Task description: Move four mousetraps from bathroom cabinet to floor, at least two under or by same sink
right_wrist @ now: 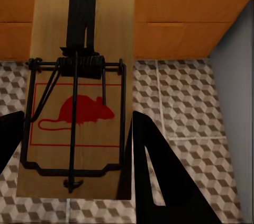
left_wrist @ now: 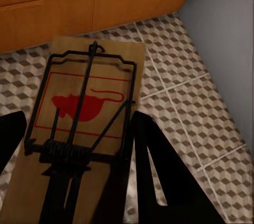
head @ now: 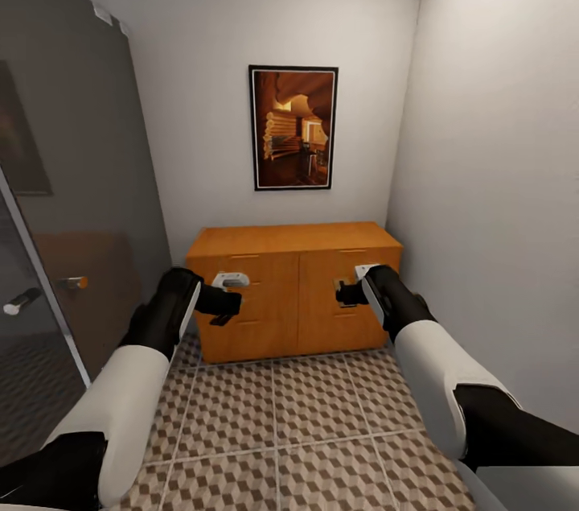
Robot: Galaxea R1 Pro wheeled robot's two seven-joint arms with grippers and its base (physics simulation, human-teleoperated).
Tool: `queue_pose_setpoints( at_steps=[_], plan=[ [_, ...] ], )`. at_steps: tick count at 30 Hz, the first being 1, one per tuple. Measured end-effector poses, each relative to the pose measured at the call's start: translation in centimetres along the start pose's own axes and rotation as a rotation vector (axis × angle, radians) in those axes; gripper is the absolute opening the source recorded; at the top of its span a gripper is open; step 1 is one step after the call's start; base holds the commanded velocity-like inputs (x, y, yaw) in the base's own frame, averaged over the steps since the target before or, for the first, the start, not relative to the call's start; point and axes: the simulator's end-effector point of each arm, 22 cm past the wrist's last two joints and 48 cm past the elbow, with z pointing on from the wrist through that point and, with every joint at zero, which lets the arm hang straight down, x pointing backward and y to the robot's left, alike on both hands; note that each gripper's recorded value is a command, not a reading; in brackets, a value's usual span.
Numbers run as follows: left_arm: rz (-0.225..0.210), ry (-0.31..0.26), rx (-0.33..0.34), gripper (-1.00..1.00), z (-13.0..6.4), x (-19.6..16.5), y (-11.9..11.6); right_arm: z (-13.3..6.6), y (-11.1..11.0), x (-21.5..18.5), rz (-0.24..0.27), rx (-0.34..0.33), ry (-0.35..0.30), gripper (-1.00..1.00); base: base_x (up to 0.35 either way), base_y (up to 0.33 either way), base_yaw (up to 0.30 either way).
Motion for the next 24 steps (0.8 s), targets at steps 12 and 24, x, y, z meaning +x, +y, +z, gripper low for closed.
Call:
queue_pose_setpoints(
  at_steps=[12, 24],
  plan=[
    [-0.030, 0.126, 0.017, -1.00, 2.9, 4.8, 0.1, 2.1, -0.1, 5.9, 0.002, 0.003, 0.058, -1.00, -0.344, 0.000, 0.000],
    [-0.050, 0.155, 0.063, -1.00, 10.7, 15.4, 0.0, 5.7, 1.9, 14.6, -0.022, -0.035, 0.112, -1.00, -0.339, 0.000, 0.000]
  ],
)
